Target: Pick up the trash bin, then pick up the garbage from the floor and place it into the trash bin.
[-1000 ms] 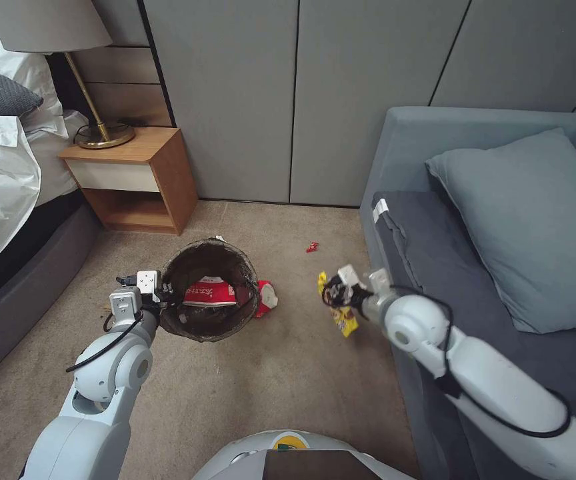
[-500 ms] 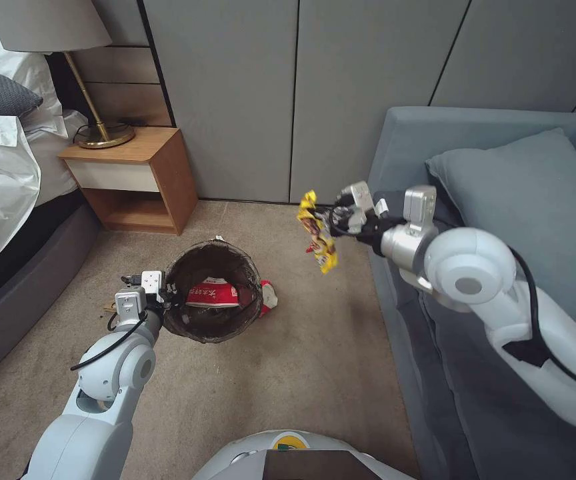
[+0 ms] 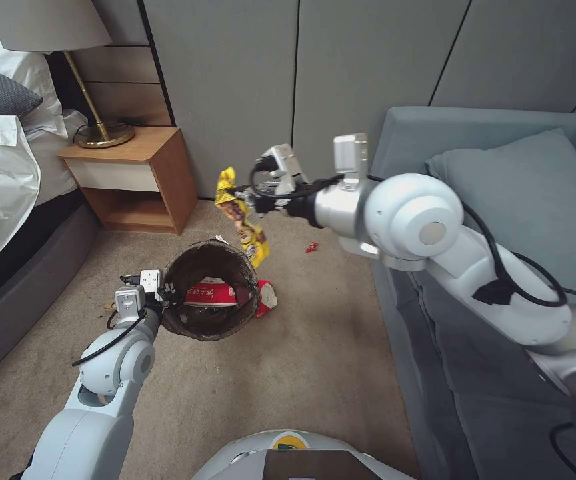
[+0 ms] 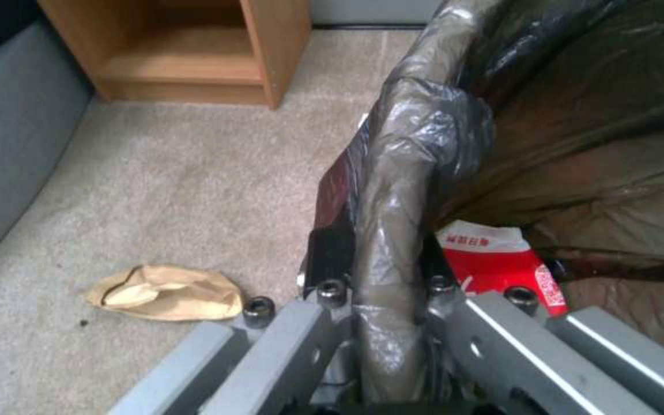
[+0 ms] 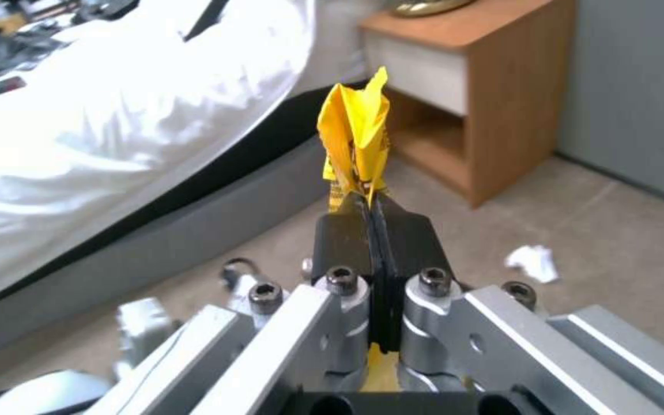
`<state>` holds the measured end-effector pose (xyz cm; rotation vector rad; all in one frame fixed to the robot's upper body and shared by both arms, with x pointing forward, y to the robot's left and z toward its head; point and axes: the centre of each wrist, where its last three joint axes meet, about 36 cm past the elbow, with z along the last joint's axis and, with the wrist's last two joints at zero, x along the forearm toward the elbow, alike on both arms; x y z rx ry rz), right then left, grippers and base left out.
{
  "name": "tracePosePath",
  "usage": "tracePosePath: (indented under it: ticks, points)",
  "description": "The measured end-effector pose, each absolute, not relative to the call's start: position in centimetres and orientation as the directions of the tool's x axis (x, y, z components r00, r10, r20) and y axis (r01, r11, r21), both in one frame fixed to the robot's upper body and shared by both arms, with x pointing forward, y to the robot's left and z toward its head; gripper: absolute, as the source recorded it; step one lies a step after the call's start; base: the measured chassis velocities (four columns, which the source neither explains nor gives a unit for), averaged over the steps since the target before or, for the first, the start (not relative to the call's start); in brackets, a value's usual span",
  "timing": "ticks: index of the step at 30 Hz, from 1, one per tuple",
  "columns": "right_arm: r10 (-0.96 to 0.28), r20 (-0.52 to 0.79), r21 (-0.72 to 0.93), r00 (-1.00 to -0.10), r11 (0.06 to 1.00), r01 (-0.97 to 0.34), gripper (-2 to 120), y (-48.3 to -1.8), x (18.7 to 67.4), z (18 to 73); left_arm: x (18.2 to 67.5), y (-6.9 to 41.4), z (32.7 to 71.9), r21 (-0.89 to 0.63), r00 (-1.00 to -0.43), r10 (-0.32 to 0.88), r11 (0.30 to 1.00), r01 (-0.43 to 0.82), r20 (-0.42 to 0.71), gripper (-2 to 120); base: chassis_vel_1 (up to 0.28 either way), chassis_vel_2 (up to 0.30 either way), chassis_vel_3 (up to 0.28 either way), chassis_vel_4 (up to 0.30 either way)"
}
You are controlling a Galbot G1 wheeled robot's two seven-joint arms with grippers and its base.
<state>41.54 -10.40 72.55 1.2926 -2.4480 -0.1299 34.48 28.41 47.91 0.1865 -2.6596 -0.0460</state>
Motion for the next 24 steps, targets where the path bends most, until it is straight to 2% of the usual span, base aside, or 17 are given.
tracePosePath:
  ticks: [13, 18, 24]
  points:
    - [-0.843, 0.367, 0.334, -0.393, 0.513, -0.791, 0, -4.3, 39.9, 69.8, 35.1, 29.0, 47.4, 0.065, -0.874, -0.153, 0.988, -0.139, 0.462, 0, 0.000, 0.000, 0.000, 0.000]
    - [-0.836, 0.393, 0.340, -0.384, 0.520, -0.784, 0, -2.5, 40.3, 68.4, 35.2, 29.0, 47.4, 0.063, -0.873, -0.153, 0.988, -0.140, 0.463, 0, 0.000, 0.000, 0.000, 0.000]
    - [-0.798, 0.450, 0.328, -0.400, 0.565, -0.757, 0, -1.2, 42.1, 64.1, 35.3, 29.4, 47.5, 0.066, -0.874, -0.159, 0.987, -0.145, 0.459, 0, 0.000, 0.000, 0.000, 0.000]
